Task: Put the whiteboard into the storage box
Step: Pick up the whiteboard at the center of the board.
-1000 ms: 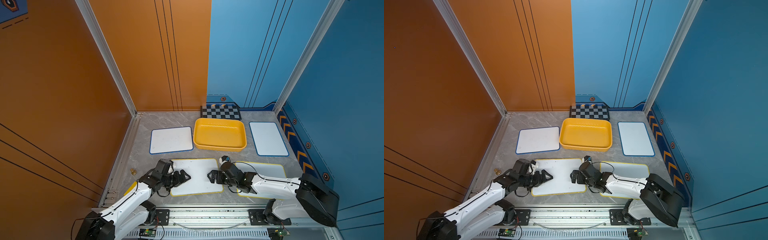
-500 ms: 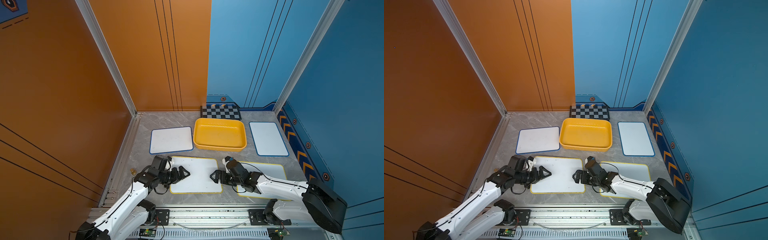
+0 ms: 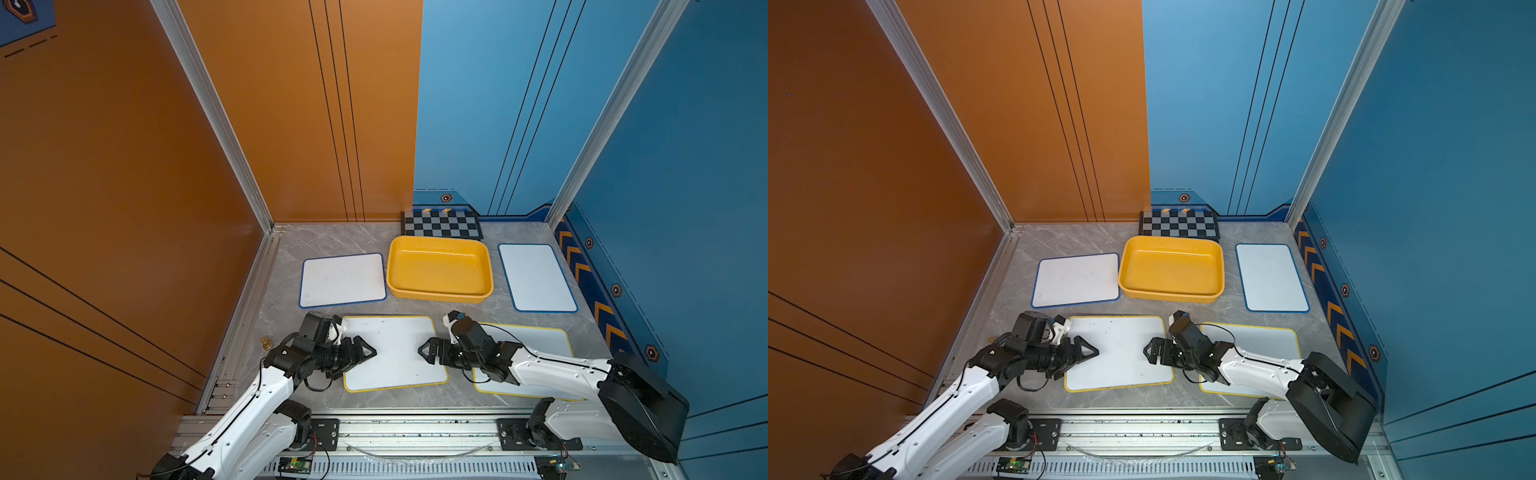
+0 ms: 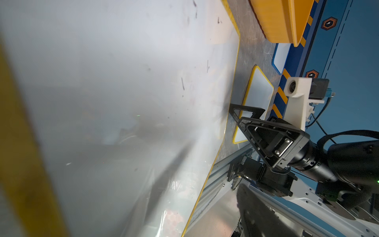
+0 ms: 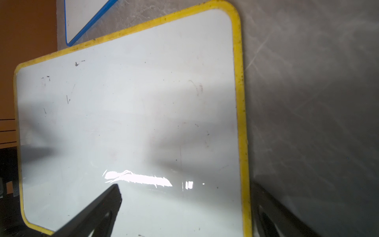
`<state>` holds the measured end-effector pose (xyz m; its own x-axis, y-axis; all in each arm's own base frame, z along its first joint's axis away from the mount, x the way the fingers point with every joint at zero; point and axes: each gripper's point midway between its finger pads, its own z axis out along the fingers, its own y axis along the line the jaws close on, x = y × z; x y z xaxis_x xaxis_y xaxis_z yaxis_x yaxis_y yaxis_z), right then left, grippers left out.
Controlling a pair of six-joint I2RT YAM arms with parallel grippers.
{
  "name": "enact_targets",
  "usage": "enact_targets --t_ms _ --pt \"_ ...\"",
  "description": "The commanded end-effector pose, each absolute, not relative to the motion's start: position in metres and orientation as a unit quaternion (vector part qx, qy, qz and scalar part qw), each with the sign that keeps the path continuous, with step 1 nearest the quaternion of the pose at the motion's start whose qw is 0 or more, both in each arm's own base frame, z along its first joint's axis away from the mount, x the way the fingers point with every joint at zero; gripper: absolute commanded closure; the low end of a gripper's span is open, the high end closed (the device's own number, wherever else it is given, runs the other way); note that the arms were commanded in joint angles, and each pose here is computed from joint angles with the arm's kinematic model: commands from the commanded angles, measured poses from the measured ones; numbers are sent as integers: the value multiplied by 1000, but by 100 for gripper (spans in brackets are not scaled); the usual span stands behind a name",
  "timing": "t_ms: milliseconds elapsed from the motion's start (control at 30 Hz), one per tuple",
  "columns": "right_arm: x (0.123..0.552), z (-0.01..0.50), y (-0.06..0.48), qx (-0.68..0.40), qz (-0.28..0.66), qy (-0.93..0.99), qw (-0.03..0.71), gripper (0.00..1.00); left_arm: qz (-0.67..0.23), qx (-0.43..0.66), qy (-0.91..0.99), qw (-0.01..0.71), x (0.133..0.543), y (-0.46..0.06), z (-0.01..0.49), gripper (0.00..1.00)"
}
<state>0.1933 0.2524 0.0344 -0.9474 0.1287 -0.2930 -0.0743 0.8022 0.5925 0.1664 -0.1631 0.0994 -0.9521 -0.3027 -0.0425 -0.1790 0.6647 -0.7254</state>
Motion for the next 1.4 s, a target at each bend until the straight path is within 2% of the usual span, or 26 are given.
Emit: enact_targets --t_ms 0,333,533,700,800,867,933,1200,1367 --pt "118 -51 178 48 158 986 7 0 -413 -111 899 94 172 -170 121 25" --pt "113 -50 171 53 152 987 15 0 -415 -114 897 102 170 -167 125 26" --pt "117 -37 162 59 154 985 46 0 -411 -119 899 95 170 -166 121 40" --pt "123 -29 158 66 161 983 67 0 -415 -117 896 103 170 -166 127 41" --pt "126 -26 158 68 165 981 73 0 -422 -109 893 110 170 -167 134 52" --pt "127 -24 158 68 167 981 76 0 -425 -103 893 108 170 -169 135 66" --pt "128 -21 158 70 172 979 80 0 -425 -101 893 103 170 -170 134 74" --pt "137 4 150 86 196 971 111 0 -423 -101 894 106 173 -169 137 81" --pt "151 31 131 118 208 960 146 0 -406 -89 903 110 173 -164 145 93"
